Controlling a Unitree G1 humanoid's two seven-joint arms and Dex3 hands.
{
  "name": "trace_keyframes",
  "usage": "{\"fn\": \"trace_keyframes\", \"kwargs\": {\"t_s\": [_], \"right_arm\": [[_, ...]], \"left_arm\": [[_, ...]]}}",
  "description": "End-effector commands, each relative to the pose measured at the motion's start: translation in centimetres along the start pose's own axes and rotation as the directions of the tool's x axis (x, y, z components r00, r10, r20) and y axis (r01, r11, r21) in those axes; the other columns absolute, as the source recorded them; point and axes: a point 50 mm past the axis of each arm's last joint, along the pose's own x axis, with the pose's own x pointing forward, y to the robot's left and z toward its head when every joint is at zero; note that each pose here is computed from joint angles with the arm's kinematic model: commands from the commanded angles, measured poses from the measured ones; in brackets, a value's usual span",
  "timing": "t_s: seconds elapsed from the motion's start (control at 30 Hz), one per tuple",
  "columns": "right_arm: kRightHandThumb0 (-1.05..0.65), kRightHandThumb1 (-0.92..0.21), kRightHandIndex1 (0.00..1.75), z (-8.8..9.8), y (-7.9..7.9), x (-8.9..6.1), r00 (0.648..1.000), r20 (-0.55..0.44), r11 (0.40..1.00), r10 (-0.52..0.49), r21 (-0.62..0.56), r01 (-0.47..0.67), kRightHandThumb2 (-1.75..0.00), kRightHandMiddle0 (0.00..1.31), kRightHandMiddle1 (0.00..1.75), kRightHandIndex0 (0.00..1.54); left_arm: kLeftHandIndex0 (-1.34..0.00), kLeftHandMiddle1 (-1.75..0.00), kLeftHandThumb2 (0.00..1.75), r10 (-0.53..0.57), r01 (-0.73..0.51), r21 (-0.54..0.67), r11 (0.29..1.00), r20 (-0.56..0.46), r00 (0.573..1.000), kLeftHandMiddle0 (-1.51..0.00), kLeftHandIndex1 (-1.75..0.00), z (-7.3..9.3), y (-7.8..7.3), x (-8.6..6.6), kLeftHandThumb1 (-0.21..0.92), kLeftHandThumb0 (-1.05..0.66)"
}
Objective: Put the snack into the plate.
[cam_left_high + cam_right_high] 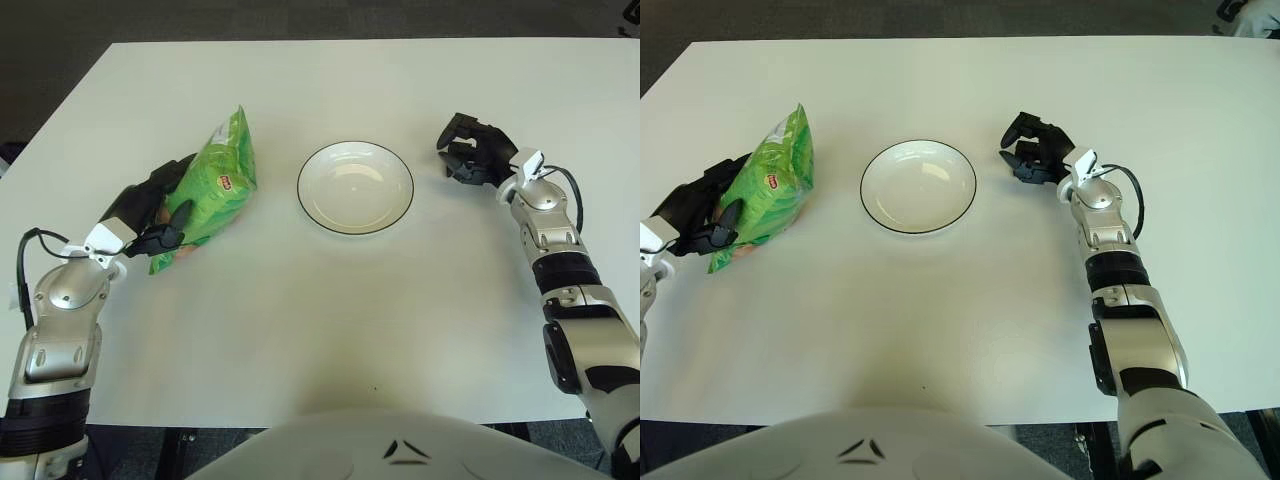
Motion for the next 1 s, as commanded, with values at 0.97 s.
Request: {"fn": "trace_keyframes", "kwargs": {"t_s": [0.97], "right_arm": [[-0.38,-0.77,1.55,-7.4,4.3,-3.2,0.918,-0.349,0.981,0.186,0.109,-0.158,-0.57,0.44,1.57,0.76]], "left_arm": [[-0.63,-0.01,0.09,-0.122,-0.381,0.373,0.846,0.831,0.542,-0.64,0.00,11.4,-4.9,10.6,0.92,-0.54]]}}
